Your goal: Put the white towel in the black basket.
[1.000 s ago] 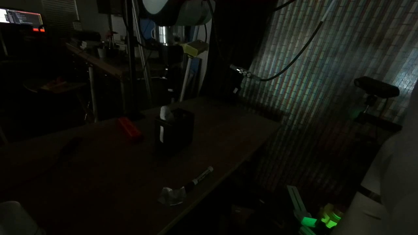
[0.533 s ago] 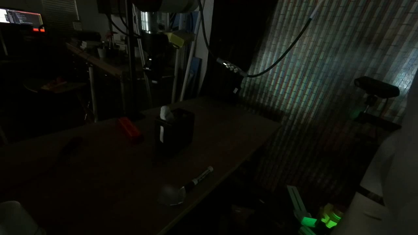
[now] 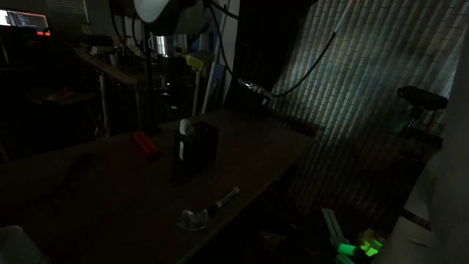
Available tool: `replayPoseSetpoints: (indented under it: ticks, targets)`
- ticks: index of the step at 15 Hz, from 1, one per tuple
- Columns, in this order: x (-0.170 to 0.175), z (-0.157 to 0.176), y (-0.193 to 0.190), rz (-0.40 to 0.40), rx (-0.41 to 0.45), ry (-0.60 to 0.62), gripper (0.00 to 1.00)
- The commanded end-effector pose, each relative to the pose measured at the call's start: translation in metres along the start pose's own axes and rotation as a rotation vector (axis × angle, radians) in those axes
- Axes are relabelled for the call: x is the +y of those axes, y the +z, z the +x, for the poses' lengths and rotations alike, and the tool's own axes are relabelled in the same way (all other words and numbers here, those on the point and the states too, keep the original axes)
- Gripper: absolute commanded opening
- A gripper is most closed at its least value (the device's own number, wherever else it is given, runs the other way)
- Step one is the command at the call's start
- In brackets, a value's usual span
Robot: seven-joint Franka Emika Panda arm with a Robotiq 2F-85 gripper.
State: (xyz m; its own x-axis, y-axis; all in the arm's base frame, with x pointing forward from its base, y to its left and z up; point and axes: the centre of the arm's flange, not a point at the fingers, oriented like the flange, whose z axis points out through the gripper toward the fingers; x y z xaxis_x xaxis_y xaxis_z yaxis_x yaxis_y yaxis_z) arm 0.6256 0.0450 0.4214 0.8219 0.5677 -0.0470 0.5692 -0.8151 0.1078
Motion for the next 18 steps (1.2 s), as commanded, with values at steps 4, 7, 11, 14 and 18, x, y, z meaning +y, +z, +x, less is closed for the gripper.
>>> replayPoseSetpoints:
  ticks: [4, 7, 11, 14, 18]
  targets:
    - [0.01, -0.014, 0.021, 0.032, -0.025, 0.014, 0.0]
    - [0.013, -0.022, 0.022, 0.036, -0.032, 0.028, 0.0]
    - [0.01, -0.027, 0.025, 0.046, -0.046, 0.032, 0.0]
    - [0.007, -0.028, 0.03, 0.055, -0.062, 0.031, 0.0]
    - [0.002, -0.028, 0.036, 0.068, -0.082, 0.028, 0.0]
